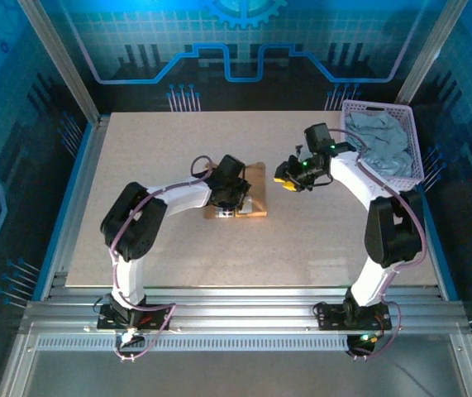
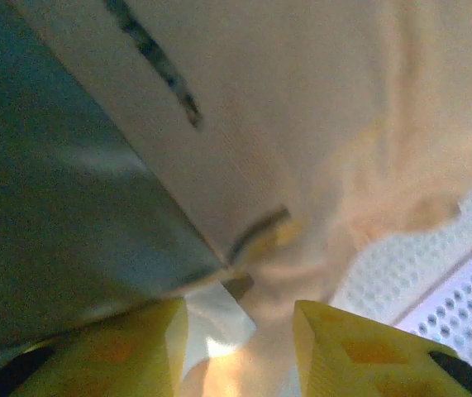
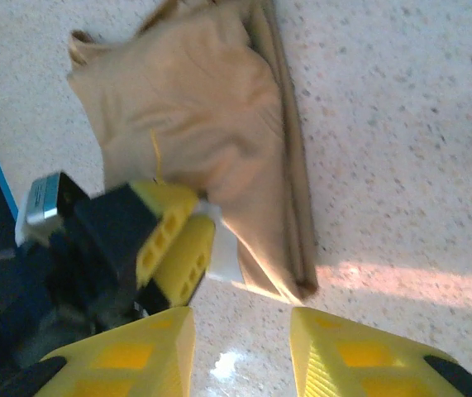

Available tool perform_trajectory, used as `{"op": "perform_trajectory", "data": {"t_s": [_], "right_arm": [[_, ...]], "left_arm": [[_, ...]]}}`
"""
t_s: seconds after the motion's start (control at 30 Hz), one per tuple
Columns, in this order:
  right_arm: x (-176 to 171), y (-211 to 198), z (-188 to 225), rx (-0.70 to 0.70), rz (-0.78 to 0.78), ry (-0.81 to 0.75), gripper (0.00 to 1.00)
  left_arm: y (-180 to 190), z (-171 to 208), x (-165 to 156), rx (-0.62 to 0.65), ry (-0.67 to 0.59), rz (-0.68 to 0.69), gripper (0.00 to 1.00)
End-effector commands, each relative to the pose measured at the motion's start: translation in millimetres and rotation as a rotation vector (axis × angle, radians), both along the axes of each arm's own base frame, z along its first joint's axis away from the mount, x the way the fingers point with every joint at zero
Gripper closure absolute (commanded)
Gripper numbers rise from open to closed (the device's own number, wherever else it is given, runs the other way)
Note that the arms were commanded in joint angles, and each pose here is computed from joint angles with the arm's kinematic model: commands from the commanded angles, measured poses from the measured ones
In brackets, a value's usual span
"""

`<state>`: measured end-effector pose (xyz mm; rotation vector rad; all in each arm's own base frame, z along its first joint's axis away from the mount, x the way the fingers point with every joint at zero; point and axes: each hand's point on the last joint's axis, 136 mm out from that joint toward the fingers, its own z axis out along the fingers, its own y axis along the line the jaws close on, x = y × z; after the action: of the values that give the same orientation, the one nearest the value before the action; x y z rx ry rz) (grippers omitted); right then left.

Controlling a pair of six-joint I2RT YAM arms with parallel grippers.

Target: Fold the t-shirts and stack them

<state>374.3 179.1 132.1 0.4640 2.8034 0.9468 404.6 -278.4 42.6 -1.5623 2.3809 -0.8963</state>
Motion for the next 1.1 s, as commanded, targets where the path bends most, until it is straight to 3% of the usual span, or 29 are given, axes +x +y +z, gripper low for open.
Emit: {"op": "perform_trajectory", "data": {"t_s": [0.0, 0.13, 0.33, 0.53, 0.73, 0.87, 1.07], "right_arm": [[-11, -6, 19, 0.042, 0.0, -0.034, 0.63], [-23, -16, 16, 0.045, -0.017, -0.018, 0.63], [-30, -20, 14, 0.05, -0.026, -0.002, 0.63], [-30, -20, 19, 0.05, -0.039, -0.004, 0.62], [-29, -22, 16, 0.038, -0.052, 0.011, 0.62], [-28, -22, 12, 0.026, -0.058, 0.028, 0.62], [-25, -17, 8, 0.015, -0.049, 0.042, 0.62]], "left_arm": [[23, -18, 16, 0.028, 0.038, 0.137, 0.61], [59, -33, 21, 0.064, 0.081, 0.181, 0.61], [153, -39, 55, 0.105, 0.056, 0.239, 0.62], [236, -29, 110, 0.122, -0.037, 0.032, 0.65], [308, -37, 136, 0.16, -0.007, -0.097, 0.66], [340, -41, 151, 0.169, -0.006, -0.088, 0.66], [348, -37, 175, 0.168, -0.044, -0.098, 0.65]]}}
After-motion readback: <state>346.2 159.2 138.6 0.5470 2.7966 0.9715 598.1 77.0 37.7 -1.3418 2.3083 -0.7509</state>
